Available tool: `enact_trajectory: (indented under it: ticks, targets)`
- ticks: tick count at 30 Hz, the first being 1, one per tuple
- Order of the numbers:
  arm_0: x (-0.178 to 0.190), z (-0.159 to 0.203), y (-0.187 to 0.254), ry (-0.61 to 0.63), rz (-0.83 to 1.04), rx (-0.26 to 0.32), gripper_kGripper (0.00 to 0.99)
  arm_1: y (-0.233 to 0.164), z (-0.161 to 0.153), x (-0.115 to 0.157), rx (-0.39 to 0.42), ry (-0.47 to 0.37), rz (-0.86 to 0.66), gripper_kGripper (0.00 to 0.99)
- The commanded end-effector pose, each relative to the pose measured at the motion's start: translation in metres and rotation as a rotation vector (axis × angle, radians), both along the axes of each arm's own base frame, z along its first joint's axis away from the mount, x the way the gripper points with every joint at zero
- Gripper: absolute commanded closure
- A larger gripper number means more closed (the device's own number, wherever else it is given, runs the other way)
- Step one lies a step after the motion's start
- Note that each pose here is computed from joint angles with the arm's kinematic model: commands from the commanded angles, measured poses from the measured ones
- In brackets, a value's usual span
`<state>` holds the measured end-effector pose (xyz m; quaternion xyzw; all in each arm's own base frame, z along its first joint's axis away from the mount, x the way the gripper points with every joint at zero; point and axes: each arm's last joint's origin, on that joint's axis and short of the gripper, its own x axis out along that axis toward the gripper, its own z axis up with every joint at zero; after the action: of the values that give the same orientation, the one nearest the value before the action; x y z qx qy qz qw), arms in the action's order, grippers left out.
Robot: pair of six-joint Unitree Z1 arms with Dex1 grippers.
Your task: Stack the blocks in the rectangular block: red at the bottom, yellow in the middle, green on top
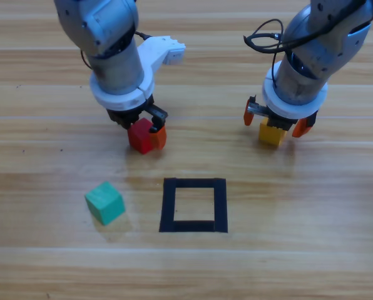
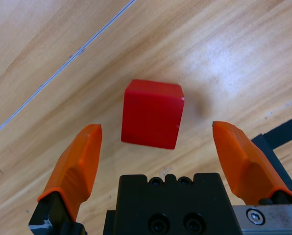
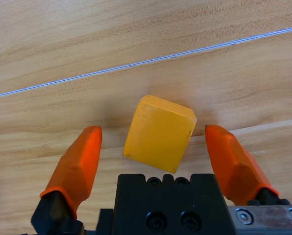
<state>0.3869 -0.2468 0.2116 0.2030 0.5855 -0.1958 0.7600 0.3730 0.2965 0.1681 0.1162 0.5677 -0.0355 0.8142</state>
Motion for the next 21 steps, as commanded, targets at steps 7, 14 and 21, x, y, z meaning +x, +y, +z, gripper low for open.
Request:
enact_trajectory:
  ticks: [7,14,21]
  targets:
    - [0.020,-0.045,-0.002,0.066,0.006,0.036,0.047,-0.015,-0.027,0.015,-0.064,0.049,0.003,0.857]
    - [0.026,-0.056,-0.004,0.072,0.009,0.040,0.116,-0.034,0.036,-0.024,-0.071,0.050,0.135,0.990]
    - [0.031,-0.063,0.002,0.080,0.022,0.045,0.410,-0.058,0.099,-0.115,-0.053,-0.021,0.275,0.990]
